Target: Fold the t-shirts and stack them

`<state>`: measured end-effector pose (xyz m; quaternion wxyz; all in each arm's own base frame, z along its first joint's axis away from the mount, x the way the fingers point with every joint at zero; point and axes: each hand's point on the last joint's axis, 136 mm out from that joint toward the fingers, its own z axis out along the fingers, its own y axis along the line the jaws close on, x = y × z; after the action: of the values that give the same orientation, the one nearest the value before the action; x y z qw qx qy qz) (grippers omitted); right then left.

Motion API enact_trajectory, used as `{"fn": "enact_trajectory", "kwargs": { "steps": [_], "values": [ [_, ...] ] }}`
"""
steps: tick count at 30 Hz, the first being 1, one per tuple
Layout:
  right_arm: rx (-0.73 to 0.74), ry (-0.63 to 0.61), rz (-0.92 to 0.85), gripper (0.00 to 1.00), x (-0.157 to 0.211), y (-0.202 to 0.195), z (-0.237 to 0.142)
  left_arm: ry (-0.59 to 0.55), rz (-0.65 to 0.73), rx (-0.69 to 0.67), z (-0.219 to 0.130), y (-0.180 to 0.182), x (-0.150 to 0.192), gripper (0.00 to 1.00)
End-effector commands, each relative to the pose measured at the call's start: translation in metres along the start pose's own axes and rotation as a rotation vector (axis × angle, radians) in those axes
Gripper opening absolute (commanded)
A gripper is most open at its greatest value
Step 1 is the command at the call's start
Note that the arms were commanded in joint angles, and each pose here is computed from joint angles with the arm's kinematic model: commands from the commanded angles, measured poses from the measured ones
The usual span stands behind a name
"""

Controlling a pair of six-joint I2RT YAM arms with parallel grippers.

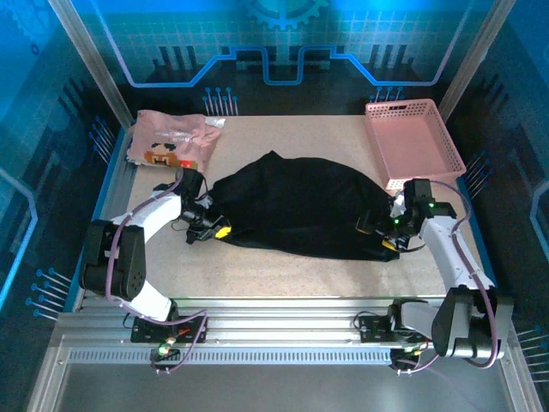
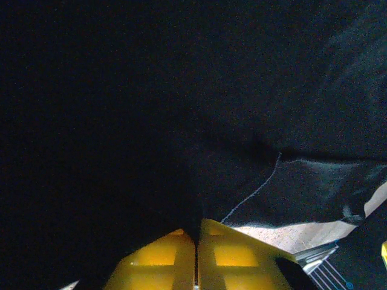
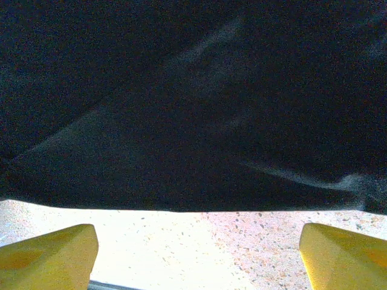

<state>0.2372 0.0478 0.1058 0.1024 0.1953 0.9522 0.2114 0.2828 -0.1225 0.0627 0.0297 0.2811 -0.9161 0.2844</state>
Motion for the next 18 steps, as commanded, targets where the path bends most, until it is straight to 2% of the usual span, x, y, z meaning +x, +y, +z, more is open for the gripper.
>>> {"fn": "enact_trajectory", "kwargs": {
  "steps": [1, 13, 18],
  "values": [
    [-0.004, 0.023, -0.022, 0.88, 0.0076, 0.0022, 0.0022, 0.023, 0.000, 0.035, -0.0065, -0.0074, 0.0047, 0.16],
    [0.003, 0.025, -0.024, 0.88, 0.0066, 0.0013, 0.0019, 0.030, -0.002, 0.031, -0.0077, -0.0049, 0.0090, 0.19],
    [0.004, 0.030, -0.022, 0.88, 0.0070, 0.0004, 0.0041, 0.035, -0.006, 0.020, -0.0028, -0.0015, 0.0070, 0.11]
  ]
}}
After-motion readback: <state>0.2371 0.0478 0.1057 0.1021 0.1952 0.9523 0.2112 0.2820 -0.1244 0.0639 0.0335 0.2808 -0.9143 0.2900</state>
